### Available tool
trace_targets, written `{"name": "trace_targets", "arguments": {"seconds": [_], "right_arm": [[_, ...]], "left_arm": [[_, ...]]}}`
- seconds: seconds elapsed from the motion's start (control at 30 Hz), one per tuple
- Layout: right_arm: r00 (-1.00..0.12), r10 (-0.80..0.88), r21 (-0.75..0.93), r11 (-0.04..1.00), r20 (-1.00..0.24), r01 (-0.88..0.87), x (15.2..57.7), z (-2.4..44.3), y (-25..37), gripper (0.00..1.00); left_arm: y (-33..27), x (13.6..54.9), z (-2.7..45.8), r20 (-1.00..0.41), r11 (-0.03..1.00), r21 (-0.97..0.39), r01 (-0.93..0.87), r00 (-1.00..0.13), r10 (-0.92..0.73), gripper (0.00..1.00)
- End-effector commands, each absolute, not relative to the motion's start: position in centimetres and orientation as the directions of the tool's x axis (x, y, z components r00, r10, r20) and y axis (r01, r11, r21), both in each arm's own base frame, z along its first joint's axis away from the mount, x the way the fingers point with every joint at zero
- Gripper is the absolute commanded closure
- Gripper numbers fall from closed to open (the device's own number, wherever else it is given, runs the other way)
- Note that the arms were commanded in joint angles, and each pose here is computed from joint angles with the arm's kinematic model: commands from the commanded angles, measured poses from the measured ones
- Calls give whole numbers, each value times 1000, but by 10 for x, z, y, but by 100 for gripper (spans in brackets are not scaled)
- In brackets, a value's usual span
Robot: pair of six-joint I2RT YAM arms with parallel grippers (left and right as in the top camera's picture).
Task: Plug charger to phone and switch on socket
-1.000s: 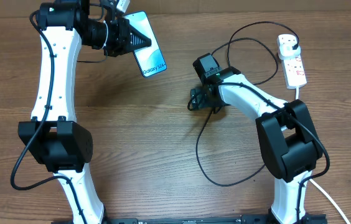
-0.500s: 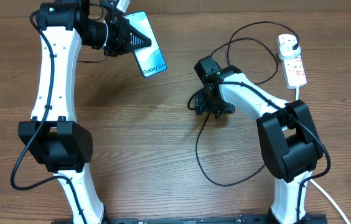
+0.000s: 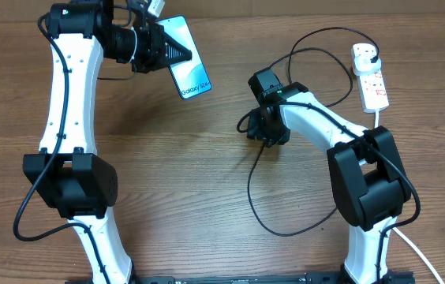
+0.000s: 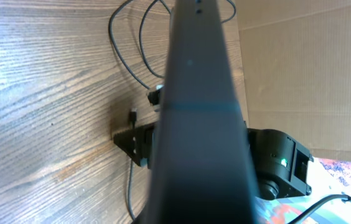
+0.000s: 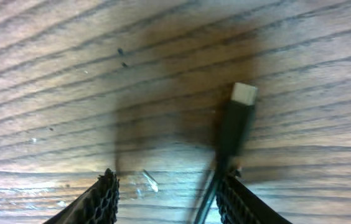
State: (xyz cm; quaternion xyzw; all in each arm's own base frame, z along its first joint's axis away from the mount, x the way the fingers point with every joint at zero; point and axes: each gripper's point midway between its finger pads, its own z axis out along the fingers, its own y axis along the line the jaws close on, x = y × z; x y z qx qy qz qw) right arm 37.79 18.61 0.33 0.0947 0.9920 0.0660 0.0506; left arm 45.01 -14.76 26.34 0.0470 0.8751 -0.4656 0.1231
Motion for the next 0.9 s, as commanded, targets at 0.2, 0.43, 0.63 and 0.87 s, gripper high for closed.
{"name": "trace_targets", "arguments": {"seconds": [0.2, 0.43, 0.63, 0.87], "right_arm": [[-966, 257, 154, 955, 6, 255, 364, -27, 189, 62], [-965, 262, 173, 950, 3, 259, 368, -28, 190, 96], [-993, -110, 517, 848, -45, -118, 369, 10, 250, 96], [-906, -333, 794, 459, -263, -399, 347, 95, 295, 96]], "left_arm": [[-156, 442, 283, -293, 522, -818, 242, -956, -17, 96], [-156, 442, 283, -298, 522, -816, 247, -954, -14, 96], [-156, 443, 283, -313, 525, -809, 263, -950, -6, 96], [-156, 439, 305, -344, 398, -863, 313, -939, -9, 96]]}}
